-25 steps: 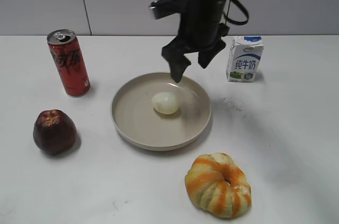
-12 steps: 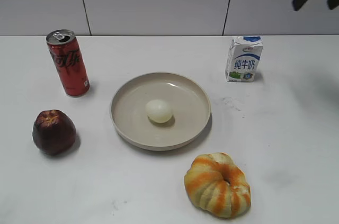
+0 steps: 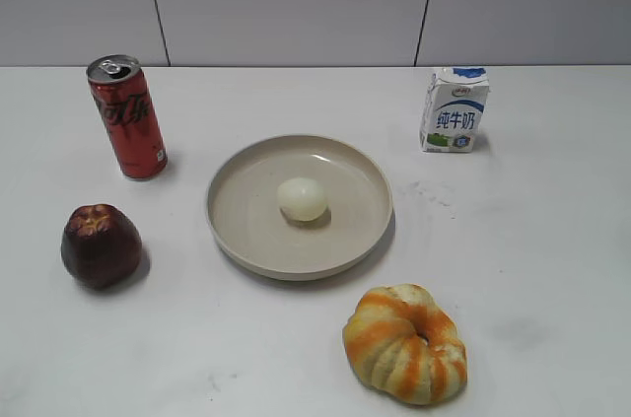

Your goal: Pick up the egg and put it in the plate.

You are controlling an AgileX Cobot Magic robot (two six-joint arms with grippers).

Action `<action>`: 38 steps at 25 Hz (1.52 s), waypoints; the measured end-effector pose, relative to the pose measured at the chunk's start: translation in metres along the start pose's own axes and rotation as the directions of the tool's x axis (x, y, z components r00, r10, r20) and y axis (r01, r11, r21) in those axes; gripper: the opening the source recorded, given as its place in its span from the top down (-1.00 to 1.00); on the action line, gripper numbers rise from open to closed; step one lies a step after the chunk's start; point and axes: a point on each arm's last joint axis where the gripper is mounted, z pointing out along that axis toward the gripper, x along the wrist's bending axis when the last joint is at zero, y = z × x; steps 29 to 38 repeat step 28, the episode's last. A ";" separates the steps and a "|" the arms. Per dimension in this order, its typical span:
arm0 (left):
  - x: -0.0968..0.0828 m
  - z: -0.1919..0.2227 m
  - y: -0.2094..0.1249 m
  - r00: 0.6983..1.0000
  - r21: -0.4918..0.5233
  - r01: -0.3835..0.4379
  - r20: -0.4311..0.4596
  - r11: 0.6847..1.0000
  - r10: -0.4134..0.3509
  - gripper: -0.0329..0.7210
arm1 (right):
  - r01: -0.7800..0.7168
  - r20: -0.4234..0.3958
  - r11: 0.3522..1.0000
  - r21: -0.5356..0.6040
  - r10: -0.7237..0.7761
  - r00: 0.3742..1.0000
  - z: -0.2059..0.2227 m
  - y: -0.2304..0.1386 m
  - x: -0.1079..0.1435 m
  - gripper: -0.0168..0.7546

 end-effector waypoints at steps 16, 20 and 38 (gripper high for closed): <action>0.000 0.000 0.000 1.000 0.000 0.000 0.000 1.000 0.000 0.30 | 0.002 0.004 0.989 -0.146 -0.002 1.000 -0.004 -0.205 -0.002 -0.55; 0.000 0.000 0.000 1.000 0.000 0.000 0.000 1.000 0.000 0.30 | 0.003 0.004 0.973 -0.229 -0.003 1.000 -0.002 -0.238 -0.002 -0.55; 0.000 0.000 0.000 1.000 0.000 0.000 0.000 1.000 0.000 0.30 | 0.006 0.002 0.856 -0.517 -0.006 1.000 -0.033 -0.274 -0.001 -0.55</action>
